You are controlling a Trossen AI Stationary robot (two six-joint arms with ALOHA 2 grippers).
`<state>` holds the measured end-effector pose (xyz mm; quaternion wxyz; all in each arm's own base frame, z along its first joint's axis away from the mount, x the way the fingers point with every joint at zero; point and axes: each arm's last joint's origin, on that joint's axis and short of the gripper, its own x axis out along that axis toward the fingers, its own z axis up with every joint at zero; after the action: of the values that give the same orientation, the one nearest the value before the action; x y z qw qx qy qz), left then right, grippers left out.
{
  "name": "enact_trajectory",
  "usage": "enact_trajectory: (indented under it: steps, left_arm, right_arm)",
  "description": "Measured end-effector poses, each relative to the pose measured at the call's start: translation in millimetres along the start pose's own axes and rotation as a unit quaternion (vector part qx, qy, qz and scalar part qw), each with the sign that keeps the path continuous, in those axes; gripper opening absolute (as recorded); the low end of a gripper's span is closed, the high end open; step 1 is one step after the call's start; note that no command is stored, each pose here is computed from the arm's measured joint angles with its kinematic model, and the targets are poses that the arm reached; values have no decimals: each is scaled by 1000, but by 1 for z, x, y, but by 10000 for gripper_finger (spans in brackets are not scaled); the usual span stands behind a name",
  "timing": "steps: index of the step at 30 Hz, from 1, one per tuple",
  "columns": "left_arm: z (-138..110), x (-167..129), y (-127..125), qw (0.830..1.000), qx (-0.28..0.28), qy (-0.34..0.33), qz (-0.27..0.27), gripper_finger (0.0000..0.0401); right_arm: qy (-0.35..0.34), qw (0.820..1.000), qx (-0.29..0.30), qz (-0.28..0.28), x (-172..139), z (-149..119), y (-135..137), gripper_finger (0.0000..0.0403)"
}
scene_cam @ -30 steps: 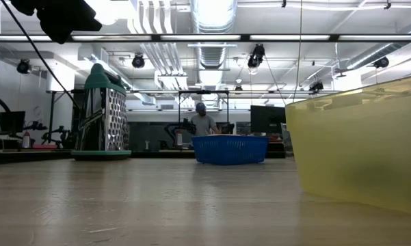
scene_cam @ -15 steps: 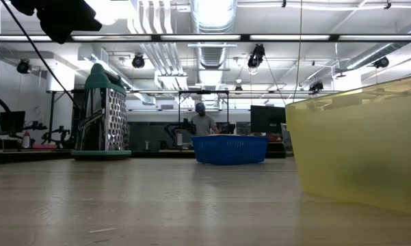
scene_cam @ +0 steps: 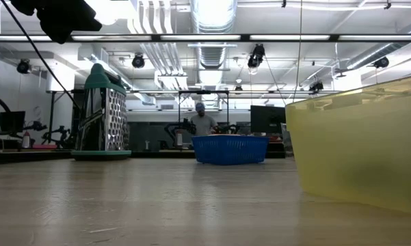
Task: Pick & Place Food Item
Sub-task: Stack the orange donut on top of the top orange donut in the blue bin
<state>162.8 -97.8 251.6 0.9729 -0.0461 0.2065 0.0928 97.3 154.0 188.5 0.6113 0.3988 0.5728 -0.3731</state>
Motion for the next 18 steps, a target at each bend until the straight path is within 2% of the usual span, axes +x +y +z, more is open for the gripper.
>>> enact_trajectory:
  steps: [9,18]
  left_arm:
    - [0,0,0,1000,0,0,0,149]
    - [0,0,0,1000,0,0,0,149]
  right_arm:
    - [23,999,4,34,11,-3,3,290]
    - [25,999,4,36,27,0,-3,290]
